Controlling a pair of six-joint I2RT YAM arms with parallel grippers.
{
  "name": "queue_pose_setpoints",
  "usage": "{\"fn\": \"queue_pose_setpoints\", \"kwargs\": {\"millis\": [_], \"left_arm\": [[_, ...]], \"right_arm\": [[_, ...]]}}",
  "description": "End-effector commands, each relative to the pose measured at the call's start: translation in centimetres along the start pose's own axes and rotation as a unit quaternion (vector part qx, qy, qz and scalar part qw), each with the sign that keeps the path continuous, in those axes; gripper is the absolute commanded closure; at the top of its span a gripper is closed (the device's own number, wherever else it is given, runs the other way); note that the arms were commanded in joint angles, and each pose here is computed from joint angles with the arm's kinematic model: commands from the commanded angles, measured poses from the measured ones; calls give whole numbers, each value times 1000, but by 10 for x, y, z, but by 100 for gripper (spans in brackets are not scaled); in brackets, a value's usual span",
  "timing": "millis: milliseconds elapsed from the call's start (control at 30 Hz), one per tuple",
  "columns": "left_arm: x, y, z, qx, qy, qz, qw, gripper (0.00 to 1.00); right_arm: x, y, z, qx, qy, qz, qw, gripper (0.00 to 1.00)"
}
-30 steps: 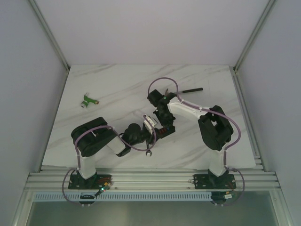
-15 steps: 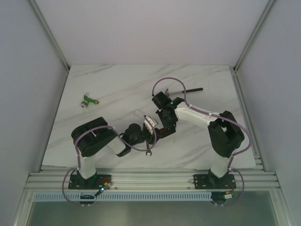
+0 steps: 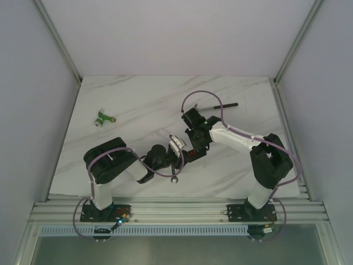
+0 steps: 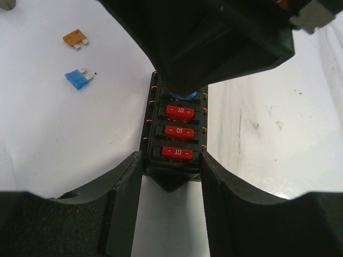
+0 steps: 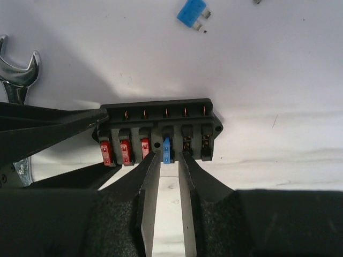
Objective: Snap on the fuse box
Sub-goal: Adjust the fuse in the fuse box base.
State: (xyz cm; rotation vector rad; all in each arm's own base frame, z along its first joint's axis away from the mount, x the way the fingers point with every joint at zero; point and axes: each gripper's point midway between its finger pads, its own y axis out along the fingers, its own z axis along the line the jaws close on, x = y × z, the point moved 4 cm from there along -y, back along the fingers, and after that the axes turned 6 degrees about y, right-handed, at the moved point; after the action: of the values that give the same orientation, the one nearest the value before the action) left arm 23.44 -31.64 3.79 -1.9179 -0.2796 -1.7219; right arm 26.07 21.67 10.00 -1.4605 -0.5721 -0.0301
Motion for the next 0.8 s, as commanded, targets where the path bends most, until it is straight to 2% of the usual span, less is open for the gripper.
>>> {"fn": "queue_pose_setpoints", "kwargs": {"millis": [0, 200, 333, 400, 567, 767], "left_arm": [[-11, 1, -6, -15, 2, 22, 1000, 80], [-11, 1, -6, -15, 2, 24, 1000, 80], [-12, 2, -5, -15, 2, 25, 1000, 80], [-11, 2, -5, -14, 3, 25, 1000, 80], [-13, 6, -7, -12, 12, 36, 999, 83], [-15, 8, -10, -3, 28, 46, 999, 87]], "right_arm": [[-6, 11, 0, 2, -2, 12, 1000, 74], [-11, 21, -2, -5, -6, 21, 1000, 78], [-12, 24, -4, -10, -5, 24, 1000, 89], [-11, 23, -6, -12, -5, 26, 1000, 99], [0, 9, -6, -5, -7, 25, 1000, 100], [7, 0, -11, 3, 12, 57, 998, 100]]}}
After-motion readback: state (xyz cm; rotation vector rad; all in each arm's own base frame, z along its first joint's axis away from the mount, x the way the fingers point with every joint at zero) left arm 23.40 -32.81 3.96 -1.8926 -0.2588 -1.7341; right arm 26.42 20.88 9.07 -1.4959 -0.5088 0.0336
